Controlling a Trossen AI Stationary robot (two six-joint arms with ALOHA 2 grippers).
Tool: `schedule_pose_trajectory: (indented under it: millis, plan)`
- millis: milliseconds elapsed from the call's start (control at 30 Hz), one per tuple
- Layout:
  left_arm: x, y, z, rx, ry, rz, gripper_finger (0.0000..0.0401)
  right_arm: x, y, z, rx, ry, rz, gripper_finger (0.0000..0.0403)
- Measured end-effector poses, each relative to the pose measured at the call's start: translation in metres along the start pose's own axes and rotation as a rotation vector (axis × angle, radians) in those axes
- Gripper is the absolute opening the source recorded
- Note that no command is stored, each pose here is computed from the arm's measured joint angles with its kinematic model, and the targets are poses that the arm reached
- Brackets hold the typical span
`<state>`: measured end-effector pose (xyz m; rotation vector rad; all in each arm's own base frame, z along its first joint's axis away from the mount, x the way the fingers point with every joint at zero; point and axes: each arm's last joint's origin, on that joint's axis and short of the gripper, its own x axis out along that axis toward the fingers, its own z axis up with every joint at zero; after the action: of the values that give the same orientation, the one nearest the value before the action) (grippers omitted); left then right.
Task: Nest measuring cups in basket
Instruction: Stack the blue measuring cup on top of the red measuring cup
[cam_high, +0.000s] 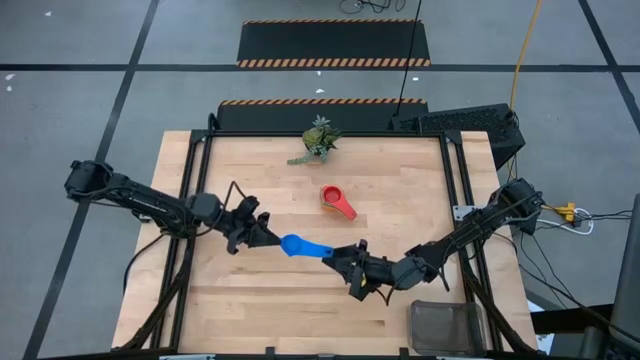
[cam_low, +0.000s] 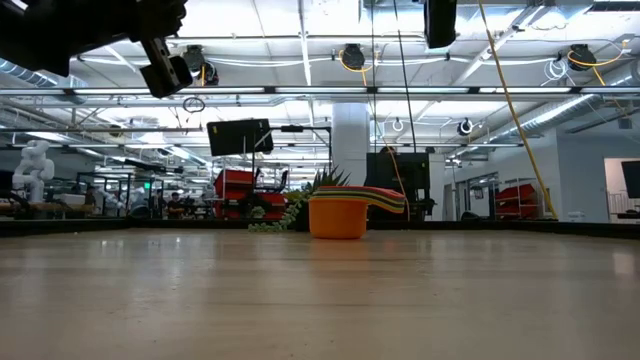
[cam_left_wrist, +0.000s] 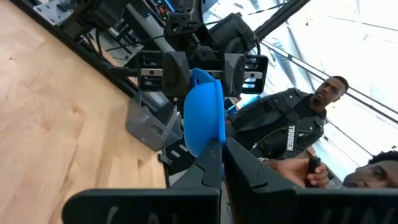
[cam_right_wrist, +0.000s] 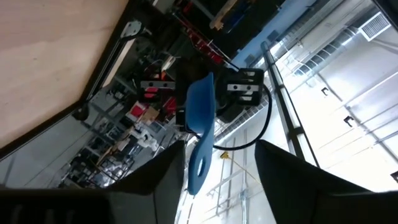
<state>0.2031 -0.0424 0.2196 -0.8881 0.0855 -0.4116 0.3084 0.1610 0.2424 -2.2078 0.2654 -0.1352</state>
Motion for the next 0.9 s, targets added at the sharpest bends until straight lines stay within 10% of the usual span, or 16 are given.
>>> schedule_pose_trajectory:
  millis: [900]
  plan:
    - [0.0004,0.0012,-0.0024,-0.017,-0.005,0.037,0.0014,0.0003,0.0004,0.0000,0.007,-0.001,0.001,0.0004]
